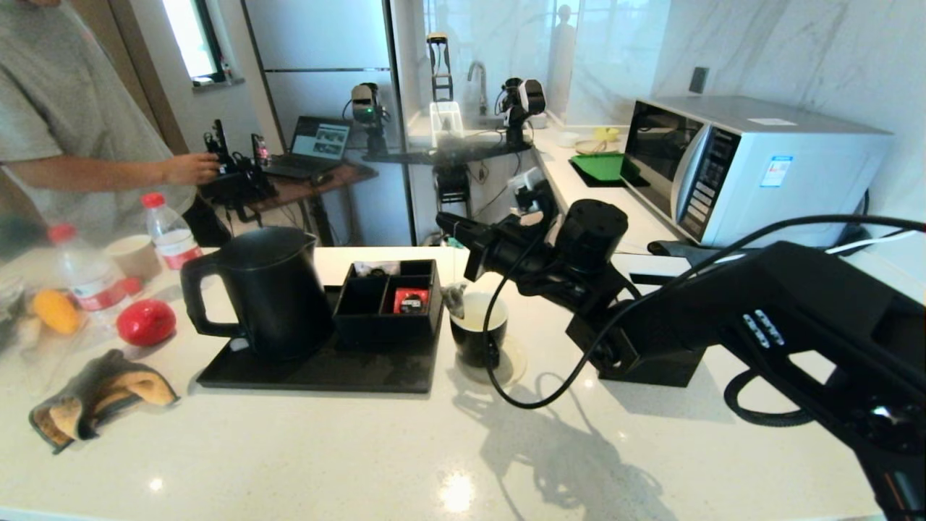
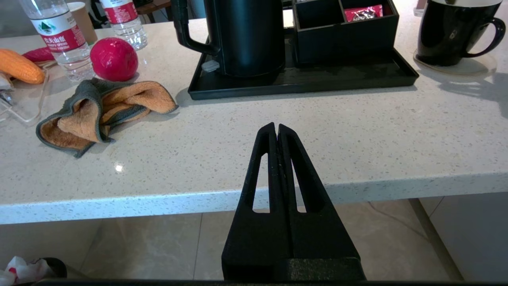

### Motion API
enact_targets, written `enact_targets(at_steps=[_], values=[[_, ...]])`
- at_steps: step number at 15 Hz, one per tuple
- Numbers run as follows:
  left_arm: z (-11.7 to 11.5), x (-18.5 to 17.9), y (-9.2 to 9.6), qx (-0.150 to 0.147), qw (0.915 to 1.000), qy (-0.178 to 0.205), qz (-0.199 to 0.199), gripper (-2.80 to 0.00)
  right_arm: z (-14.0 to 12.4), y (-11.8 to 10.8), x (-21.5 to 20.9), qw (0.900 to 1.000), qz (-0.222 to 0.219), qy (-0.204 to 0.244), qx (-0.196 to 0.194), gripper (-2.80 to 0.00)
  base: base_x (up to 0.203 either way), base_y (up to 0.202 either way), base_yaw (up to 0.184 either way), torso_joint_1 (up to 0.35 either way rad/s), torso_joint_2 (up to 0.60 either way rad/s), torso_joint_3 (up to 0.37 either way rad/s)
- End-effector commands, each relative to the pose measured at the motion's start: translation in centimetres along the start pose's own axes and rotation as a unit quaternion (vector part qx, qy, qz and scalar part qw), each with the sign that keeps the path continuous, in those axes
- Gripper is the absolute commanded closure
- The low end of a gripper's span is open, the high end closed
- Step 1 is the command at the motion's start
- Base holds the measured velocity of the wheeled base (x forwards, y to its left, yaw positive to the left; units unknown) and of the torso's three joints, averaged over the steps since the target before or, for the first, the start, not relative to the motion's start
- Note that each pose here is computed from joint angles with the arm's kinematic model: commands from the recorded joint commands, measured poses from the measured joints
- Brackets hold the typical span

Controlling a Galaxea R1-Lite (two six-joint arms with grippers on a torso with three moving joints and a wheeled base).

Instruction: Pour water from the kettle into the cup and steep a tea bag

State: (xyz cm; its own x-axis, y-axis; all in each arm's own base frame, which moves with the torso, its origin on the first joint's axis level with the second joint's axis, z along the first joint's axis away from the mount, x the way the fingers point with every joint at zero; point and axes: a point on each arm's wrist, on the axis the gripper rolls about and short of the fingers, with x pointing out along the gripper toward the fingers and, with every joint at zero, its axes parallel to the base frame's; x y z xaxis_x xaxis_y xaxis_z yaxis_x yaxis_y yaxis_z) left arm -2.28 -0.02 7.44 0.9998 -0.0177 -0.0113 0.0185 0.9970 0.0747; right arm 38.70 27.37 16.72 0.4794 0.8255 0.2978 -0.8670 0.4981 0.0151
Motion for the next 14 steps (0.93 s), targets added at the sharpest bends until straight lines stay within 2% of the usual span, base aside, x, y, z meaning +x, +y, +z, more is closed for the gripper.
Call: enact_targets(at_steps=[1, 7, 14], values=[[0.0, 0.0, 0.0, 0.0, 1.0, 0.0, 0.0, 0.0, -0.9, -0.4, -0.1, 1.0, -0.003, 0.004, 0.002, 0.0, 0.0, 0.0, 0.0, 0.0, 0.0, 0.0], [0.0, 0.0, 0.0, 0.0, 1.0, 0.0, 0.0, 0.0, -1.9, -1.7, -1.2, 1.0, -0.02, 0.018, 0.002, 0.0, 0.0, 0.0, 0.0, 0.0, 0.0, 0.0], [0.0, 0.0, 0.0, 0.0, 1.0, 0.0, 0.0, 0.0, -5.2, -1.1, -3.7, 0.998, -0.025, 0.048, 0.015, 0.0, 0.0, 0.0, 0.0, 0.0, 0.0, 0.0]])
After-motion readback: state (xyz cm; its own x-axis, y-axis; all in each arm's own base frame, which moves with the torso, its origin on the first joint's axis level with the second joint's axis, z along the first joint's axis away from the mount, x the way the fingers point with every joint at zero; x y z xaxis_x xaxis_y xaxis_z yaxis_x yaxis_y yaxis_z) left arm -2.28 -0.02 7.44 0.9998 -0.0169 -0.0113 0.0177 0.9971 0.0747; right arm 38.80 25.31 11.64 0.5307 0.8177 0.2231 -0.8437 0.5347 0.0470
